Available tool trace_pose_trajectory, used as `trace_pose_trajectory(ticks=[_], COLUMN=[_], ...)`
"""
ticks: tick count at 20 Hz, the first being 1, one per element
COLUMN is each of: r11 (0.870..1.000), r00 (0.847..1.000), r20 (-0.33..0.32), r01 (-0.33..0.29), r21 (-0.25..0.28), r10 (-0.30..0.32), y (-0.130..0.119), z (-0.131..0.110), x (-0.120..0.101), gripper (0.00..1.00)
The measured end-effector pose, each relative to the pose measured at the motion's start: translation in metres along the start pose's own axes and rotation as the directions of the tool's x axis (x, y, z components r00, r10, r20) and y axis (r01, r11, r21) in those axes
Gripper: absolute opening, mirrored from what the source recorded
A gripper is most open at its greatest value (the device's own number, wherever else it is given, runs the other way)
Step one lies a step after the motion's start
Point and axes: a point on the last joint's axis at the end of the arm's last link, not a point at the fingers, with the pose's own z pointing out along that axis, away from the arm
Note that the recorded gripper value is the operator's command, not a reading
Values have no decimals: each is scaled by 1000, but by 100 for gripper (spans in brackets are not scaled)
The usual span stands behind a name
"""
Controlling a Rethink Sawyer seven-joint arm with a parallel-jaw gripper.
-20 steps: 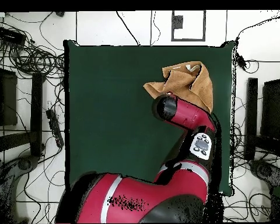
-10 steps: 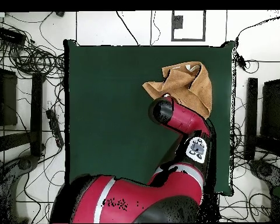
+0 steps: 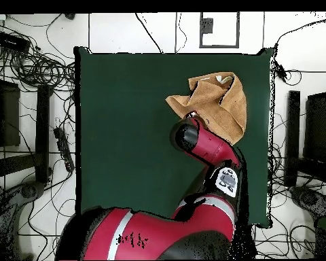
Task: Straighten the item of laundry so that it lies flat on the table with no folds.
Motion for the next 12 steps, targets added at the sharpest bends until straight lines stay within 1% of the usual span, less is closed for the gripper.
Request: trace_pose_trajectory(ticks=[6, 8, 12], r11=[999, 999, 998], r00=[999, 998, 996], r20=[32, 52, 70], r01=[-27, -38, -49], r21=[-21, -28, -37], r10=[27, 39, 52], y=[-2, -2, -3], z=[-2, -3, -2], x=[8, 12, 14], gripper=[100, 100, 100])
